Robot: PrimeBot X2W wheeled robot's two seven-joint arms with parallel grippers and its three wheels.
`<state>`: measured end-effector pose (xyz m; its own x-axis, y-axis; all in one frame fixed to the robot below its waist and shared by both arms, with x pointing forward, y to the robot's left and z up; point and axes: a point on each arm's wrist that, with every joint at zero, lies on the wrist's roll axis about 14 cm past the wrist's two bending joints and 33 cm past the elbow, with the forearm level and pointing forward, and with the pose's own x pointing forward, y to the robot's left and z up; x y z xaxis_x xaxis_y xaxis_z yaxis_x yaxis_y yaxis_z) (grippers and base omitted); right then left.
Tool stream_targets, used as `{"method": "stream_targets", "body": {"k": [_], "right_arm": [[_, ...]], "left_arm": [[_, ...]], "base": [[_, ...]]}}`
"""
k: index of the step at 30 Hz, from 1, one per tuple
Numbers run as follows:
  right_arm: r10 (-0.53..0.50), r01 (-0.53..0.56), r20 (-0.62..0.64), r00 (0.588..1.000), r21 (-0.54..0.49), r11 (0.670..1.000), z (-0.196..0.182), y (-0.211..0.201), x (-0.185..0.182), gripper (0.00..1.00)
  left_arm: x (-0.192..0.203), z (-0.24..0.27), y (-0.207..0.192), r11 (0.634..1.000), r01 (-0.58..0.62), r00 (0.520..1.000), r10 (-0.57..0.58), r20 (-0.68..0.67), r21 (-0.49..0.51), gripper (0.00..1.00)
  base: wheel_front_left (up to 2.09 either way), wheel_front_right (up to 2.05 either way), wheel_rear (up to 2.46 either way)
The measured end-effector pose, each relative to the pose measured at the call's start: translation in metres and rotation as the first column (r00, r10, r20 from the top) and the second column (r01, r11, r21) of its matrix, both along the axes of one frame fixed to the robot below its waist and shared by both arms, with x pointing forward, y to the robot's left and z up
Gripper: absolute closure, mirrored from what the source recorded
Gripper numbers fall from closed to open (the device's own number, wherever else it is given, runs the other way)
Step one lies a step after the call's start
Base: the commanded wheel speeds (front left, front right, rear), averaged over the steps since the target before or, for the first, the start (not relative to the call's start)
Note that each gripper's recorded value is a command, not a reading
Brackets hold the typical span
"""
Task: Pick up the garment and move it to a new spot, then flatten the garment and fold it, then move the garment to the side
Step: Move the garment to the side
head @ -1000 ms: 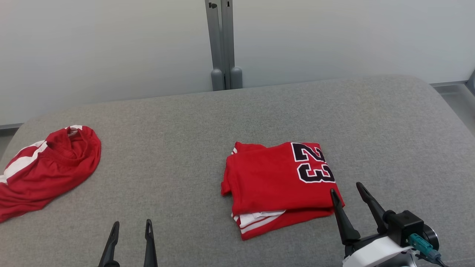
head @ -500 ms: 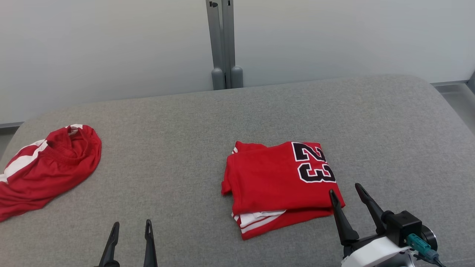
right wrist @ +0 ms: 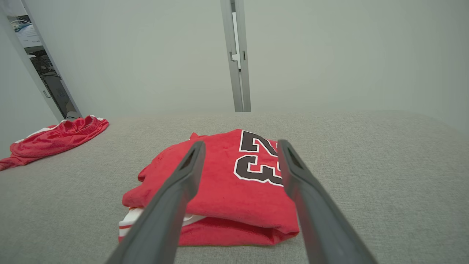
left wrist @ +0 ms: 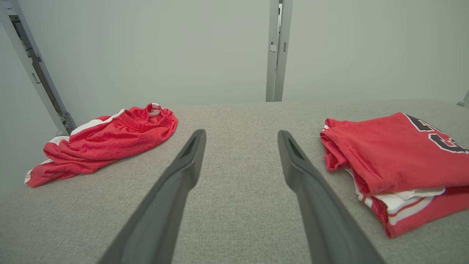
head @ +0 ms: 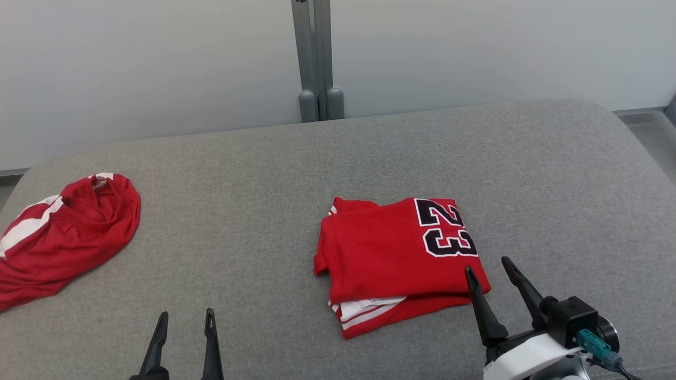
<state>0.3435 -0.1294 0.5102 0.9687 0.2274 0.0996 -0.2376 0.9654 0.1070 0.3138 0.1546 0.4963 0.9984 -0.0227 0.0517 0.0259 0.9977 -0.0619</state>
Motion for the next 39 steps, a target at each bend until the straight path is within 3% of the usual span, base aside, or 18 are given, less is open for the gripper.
{"method": "stream_targets", "body": {"k": [21, 32, 39], "right_arm": [[0.004, -0.004, -0.018, 1.000, 0.005, 1.000, -0.005, 0.002, 0.005, 0.00], [0.015, -0.004, -0.163, 0.987, 0.065, 0.998, -0.041, -0.011, 0.034, 0.00], [0.062, -0.016, -0.269, 0.961, 0.170, 0.985, -0.055, -0.020, 0.068, 0.00]], "left_arm": [[0.003, -0.004, 0.001, 1.000, -0.004, 1.000, 0.004, -0.015, -0.002, 0.00], [0.014, -0.009, -0.009, 0.999, 0.035, 0.999, -0.035, -0.032, -0.003, 0.00], [0.032, -0.009, -0.017, 0.998, 0.068, 0.997, -0.068, -0.031, -0.002, 0.00]], "base": [[0.00, 0.00, 0.00], [0.00, 0.00, 0.00], [0.00, 0.00, 0.00]]}}
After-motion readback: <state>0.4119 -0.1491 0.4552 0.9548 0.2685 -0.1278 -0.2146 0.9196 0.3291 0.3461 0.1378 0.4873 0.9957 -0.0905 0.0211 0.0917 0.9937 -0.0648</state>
